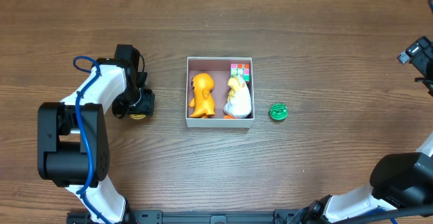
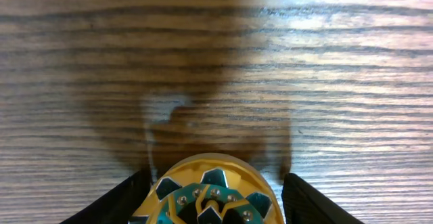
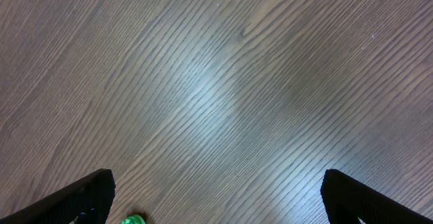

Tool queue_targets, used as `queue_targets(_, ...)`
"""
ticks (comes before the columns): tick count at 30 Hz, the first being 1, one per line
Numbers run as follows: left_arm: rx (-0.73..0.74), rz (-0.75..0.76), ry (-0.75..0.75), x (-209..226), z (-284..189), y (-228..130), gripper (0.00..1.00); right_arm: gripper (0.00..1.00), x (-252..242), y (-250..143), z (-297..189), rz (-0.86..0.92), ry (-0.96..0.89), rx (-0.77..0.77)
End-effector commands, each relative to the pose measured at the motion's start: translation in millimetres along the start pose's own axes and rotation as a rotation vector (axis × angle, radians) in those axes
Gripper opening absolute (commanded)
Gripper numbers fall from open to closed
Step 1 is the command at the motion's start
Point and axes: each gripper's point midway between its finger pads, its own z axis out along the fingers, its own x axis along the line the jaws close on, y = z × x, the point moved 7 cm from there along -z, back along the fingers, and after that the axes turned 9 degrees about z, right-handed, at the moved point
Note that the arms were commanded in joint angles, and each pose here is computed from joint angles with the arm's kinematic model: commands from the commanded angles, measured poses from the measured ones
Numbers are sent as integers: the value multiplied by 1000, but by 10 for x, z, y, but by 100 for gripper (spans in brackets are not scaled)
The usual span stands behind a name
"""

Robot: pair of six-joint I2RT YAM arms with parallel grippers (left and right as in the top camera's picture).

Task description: Pack container

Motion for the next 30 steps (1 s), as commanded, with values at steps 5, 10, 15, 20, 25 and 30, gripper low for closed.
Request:
queue_targets(5, -3, -8, -27, -21, 66, -5, 64, 100, -5, 8, -22, 4, -1, -11)
queue_targets(10, -12, -23, -26, -19, 66, 10, 63, 100, -5, 8, -22, 4, -1, -11)
queue_targets(15, -12, -22, -25, -19, 66, 11, 52, 100, -5, 8, -22, 4, -1, -11)
queue_targets(20, -11, -23, -26, -20, 66, 9, 51, 100, -5, 8, -22, 4, -1, -11)
queue_targets(25, -11, -23, -26, -20, 65, 9, 51, 100, -5, 8, -22, 4, -1, -11)
queue_targets(30, -17, -22, -25, -15, -5, 55, 50, 100, -5, 8, -22, 4, -1, -11)
